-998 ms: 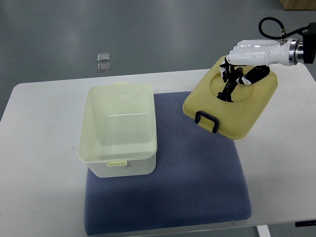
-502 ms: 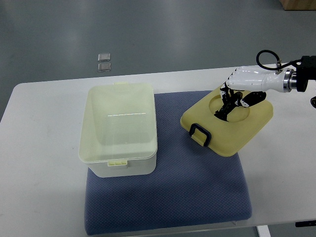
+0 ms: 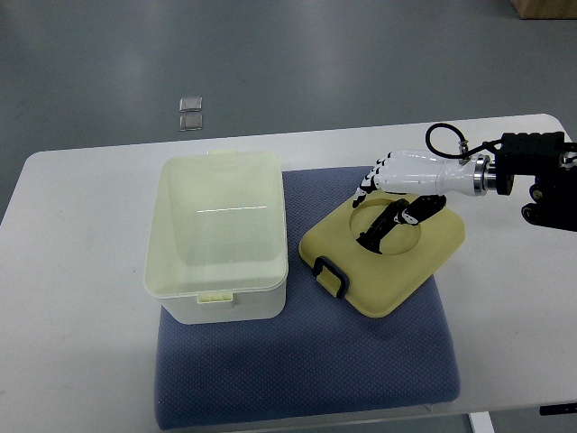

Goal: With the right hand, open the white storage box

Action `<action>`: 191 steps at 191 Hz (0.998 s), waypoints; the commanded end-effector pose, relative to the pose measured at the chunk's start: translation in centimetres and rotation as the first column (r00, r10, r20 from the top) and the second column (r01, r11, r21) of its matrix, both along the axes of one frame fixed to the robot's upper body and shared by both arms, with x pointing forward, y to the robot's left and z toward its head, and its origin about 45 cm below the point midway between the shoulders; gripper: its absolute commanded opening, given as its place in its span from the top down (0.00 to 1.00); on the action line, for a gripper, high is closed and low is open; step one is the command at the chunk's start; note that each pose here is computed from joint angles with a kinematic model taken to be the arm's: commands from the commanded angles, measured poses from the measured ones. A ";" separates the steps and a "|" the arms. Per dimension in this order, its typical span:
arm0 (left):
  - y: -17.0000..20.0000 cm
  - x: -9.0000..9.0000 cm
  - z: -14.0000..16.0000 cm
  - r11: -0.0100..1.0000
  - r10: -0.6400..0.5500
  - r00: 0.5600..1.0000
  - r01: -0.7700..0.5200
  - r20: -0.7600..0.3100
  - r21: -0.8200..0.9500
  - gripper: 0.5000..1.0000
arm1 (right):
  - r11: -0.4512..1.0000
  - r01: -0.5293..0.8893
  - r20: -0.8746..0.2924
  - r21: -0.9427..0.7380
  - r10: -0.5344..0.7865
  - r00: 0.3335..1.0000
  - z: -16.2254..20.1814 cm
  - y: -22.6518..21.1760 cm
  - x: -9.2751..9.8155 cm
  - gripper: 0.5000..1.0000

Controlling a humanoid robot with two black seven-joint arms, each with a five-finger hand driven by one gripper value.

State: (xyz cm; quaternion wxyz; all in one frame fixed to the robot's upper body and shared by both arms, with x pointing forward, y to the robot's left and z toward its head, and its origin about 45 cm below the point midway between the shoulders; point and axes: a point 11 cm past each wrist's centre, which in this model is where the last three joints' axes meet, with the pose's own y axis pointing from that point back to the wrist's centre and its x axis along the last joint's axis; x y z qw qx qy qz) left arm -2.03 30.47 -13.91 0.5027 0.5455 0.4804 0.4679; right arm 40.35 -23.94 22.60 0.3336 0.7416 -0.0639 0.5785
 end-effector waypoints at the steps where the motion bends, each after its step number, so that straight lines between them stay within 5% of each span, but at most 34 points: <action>1: 0.0 0.0 0.0 1.000 -0.001 1.000 0.001 0.000 0.001 0.00 | 1.000 0.003 -0.004 0.001 -0.003 1.000 -0.2 -0.1 -0.1 0.17; 85: 0.0 0.0 0.0 1.000 -0.001 1.000 0.001 0.000 0.001 0.00 | 0.996 0.088 -0.093 -0.022 -0.090 0.992 0.7 -2.7 0.1 0.14; 127: -0.1 0.0 0.0 1.000 -0.001 1.000 0.001 0.000 -0.002 0.00 | 0.934 0.257 -0.075 0.249 -0.246 0.966 8.1 -2.6 4.6 0.14; 155: -0.2 0.0 0.0 1.000 -0.001 1.000 0.001 0.000 -0.005 0.00 | 0.663 0.496 -0.259 0.561 -0.428 0.866 11.9 -5.0 8.4 0.14; 191: -0.2 0.0 0.0 1.000 0.001 1.000 -0.001 0.000 -0.007 0.00 | 0.162 0.720 -0.627 0.674 -0.390 0.675 10.6 -6.1 11.1 0.14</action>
